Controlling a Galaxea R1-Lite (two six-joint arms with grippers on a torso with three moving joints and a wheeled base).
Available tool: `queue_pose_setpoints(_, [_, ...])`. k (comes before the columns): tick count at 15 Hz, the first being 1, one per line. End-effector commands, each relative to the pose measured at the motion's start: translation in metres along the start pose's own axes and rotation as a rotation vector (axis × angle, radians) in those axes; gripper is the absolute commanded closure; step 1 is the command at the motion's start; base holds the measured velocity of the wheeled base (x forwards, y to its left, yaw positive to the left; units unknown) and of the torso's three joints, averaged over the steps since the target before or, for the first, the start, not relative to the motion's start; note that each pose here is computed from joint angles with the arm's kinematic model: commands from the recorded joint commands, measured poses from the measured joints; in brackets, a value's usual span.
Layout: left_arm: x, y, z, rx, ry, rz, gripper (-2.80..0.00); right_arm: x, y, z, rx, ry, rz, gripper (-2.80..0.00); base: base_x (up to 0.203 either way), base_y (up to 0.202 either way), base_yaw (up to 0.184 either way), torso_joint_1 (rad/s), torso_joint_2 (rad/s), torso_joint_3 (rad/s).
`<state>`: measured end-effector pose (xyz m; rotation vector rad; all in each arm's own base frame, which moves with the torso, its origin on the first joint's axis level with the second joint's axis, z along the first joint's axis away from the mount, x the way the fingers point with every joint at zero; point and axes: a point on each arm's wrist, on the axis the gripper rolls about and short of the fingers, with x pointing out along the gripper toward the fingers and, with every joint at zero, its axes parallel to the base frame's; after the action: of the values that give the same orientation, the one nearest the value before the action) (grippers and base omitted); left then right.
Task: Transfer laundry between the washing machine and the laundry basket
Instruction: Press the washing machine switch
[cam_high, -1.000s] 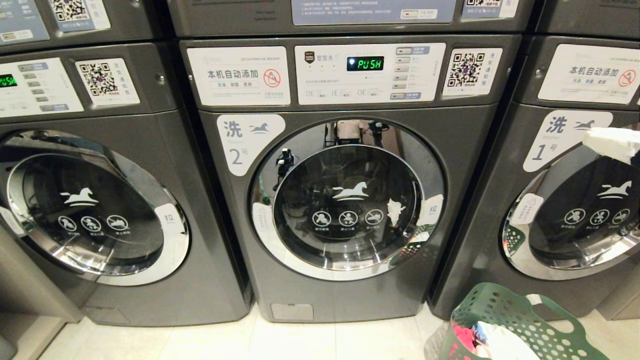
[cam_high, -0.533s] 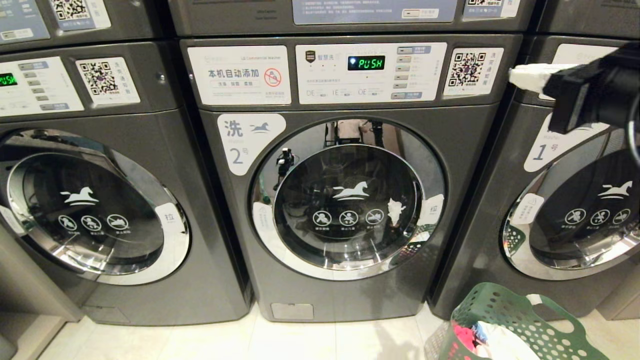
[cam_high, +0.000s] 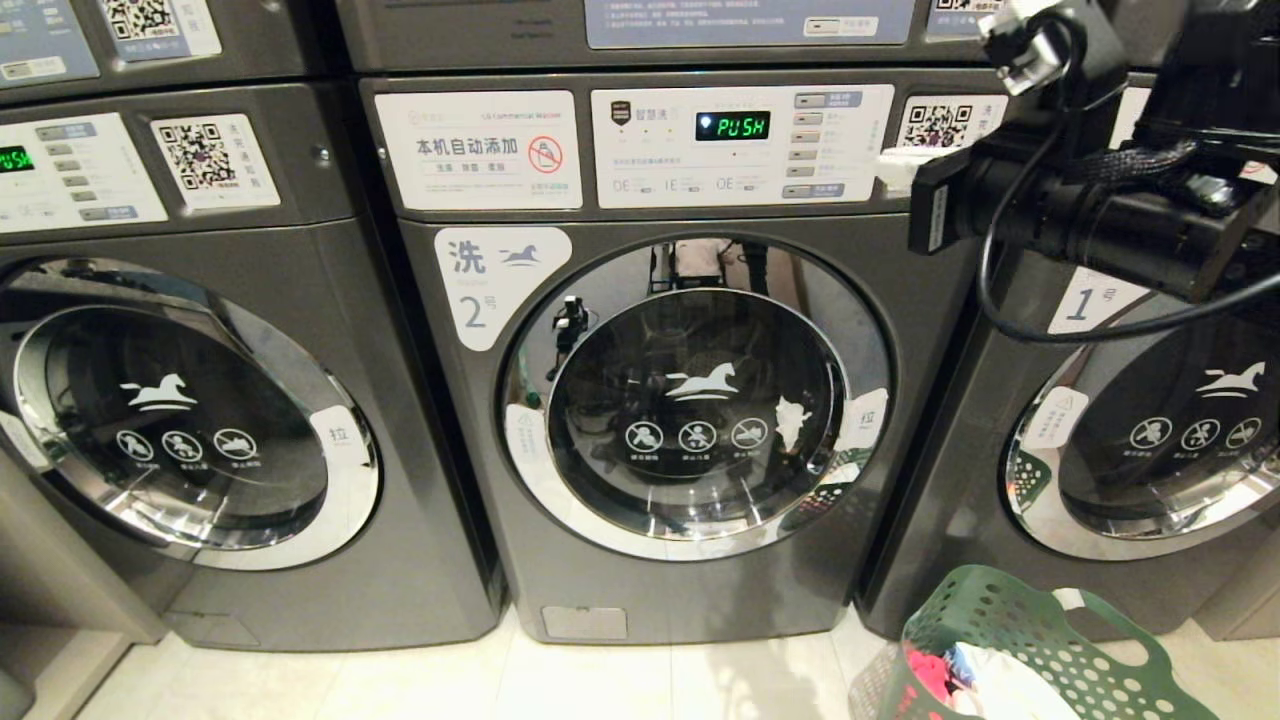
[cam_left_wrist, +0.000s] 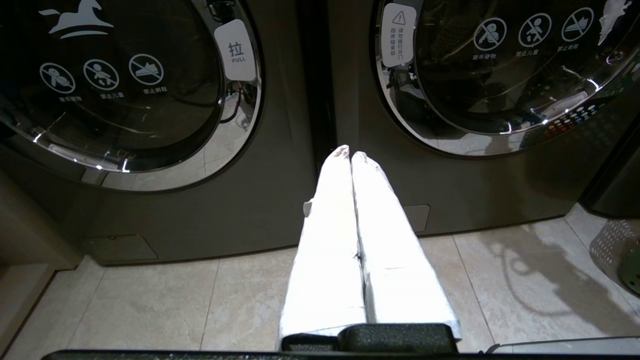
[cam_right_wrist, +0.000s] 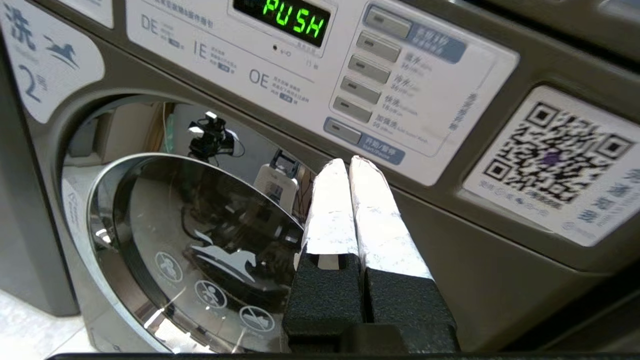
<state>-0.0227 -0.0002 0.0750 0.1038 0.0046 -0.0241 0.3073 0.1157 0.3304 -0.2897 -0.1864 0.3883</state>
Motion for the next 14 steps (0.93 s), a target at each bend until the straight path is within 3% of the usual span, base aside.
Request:
queue_pose_setpoints(1, [0.0,0.0,0.0,0.0,-0.001,0.001,0.0,0.024,0.004,-0.014,0.002,0.019,0.01,0.0,0.0,0.0,0.0,0.0,0.0,0.0])
queue_pose_setpoints(7, [0.0,0.0,0.0,0.0,-0.001,0.001,0.0,0.058,0.0,-0.011,0.097,-0.03,-0.013,0.0,0.0,0.0,0.0,0.0,0.0,0.0])
queue_pose_setpoints(14, [0.0,0.0,0.0,-0.001,-0.001,0.001,0.0,0.083,-0.001,-0.014,0.099,-0.071,-0.024,0.0,0.0,0.0,0.0,0.0,0.0,0.0])
